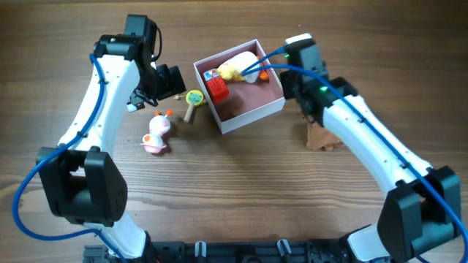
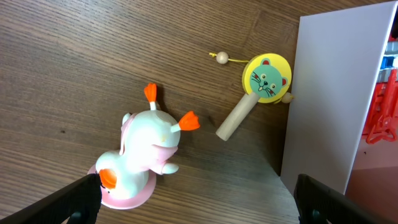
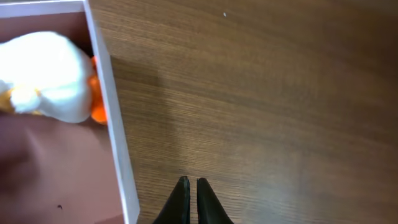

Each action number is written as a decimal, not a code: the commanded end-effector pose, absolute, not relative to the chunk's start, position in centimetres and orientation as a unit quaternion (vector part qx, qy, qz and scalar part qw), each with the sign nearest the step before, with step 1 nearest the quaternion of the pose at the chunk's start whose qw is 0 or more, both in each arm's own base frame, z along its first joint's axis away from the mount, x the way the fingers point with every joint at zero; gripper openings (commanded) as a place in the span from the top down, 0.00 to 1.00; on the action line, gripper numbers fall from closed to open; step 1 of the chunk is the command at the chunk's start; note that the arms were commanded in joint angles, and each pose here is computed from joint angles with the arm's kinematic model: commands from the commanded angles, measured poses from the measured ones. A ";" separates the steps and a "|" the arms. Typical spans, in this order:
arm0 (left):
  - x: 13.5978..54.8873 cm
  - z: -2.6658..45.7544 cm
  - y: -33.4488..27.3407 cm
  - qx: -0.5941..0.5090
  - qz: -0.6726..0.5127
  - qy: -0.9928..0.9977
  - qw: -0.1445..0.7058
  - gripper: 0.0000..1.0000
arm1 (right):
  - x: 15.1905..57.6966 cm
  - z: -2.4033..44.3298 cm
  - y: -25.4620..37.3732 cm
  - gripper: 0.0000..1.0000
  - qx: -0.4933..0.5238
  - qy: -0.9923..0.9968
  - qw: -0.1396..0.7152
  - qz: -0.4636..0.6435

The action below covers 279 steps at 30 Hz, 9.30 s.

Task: Pack container
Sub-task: 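Move the right gripper toward the brown plush bear on the right, then lower the right gripper onto the brown plush bear and grasp it, then carry the brown plush bear with the right gripper over the box, then lower the bear into the box and open the right gripper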

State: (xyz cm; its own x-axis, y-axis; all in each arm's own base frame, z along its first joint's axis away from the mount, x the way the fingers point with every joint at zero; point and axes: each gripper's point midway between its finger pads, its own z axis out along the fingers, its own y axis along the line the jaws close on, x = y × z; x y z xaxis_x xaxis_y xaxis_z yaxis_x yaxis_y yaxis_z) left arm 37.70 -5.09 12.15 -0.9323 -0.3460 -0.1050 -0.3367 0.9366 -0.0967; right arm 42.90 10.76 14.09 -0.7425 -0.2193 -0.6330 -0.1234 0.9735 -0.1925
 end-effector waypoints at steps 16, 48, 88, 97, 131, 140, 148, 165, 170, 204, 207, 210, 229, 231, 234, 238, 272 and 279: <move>37.6 12.3 -4.9 -0.174 -0.036 0.982 0.063 0.00 | 41.5 8.8 13.9 0.95 -0.105 0.959 0.258 0.047; 37.6 12.3 -4.9 -0.174 -0.036 0.982 0.063 0.00 | 35.8 6.9 15.7 0.96 -0.156 0.972 0.143 0.099; 37.6 12.3 -4.9 -0.174 -0.036 0.982 0.063 0.00 | 29.7 3.9 2.4 0.06 0.170 0.979 0.115 -0.013; 37.6 12.3 -4.9 -0.174 -0.036 0.982 0.063 0.00 | 31.1 4.4 2.3 0.79 0.121 0.982 0.144 -0.022; 37.6 12.3 -4.9 -0.174 -0.036 0.982 0.063 0.00 | 34.2 6.9 0.7 0.21 0.299 0.925 0.234 -0.017; 37.6 12.3 -4.9 -0.174 -0.036 0.982 0.063 0.00 | 34.7 5.7 -0.1 0.74 0.238 0.945 0.220 -0.044; 37.6 12.4 -4.9 -0.174 -0.036 0.982 0.064 0.00 | 36.7 13.9 1.6 0.96 0.127 0.944 0.305 -0.016; 37.6 12.3 -4.9 -0.174 -0.036 0.982 0.063 0.00 | 38.0 26.6 18.3 0.96 -0.168 0.856 0.467 0.142; 37.6 12.3 -4.9 -0.174 -0.036 0.982 0.063 0.00 | 39.1 21.3 20.0 0.96 -0.213 0.876 0.416 0.118; 37.6 12.3 -4.9 -0.174 -0.036 0.982 0.063 0.00 | 38.8 11.0 21.9 0.96 -0.274 0.909 0.312 0.040; 37.6 12.3 -4.9 -0.174 -0.036 0.982 0.063 0.00 | 38.4 10.6 21.5 0.96 -0.266 0.916 0.298 0.037; 37.6 12.3 -4.9 -0.174 -0.036 0.982 0.063 0.00 | 37.8 10.2 21.2 0.96 -0.251 0.925 0.282 0.038; 37.6 12.4 -4.9 -0.174 -0.036 0.982 0.063 0.00 | 36.4 9.5 21.5 0.96 -0.193 0.947 0.247 0.076; 37.6 12.3 -4.9 -0.174 -0.036 0.982 0.063 0.00 | 36.5 9.5 21.5 0.96 -0.192 0.946 0.249 0.077; 37.6 12.4 -4.9 -0.174 -0.036 0.982 0.064 0.00 | 36.8 9.7 21.7 0.96 -0.184 0.945 0.256 0.081; 37.6 12.3 -4.9 -0.174 -0.036 0.982 0.063 0.00 | 37.3 10.1 22.0 0.96 -0.178 0.943 0.268 0.087; 37.6 12.4 -4.9 -0.174 -0.036 0.982 0.064 0.00 | 37.1 5.6 21.8 0.51 -0.183 0.954 0.228 0.072; 37.6 12.3 -4.9 -0.174 -0.036 0.982 0.063 0.00 | 37.7 6.5 22.1 0.43 -0.200 0.947 0.240 0.071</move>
State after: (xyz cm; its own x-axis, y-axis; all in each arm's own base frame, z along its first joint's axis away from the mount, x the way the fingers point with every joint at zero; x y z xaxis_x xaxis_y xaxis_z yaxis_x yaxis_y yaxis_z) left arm 37.70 -5.09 12.15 -0.9325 -0.3457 -0.1050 -0.3364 0.9368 -0.0966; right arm 37.16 21.76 6.06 -0.8198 -0.3285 -0.4691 -0.3929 0.9186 0.0433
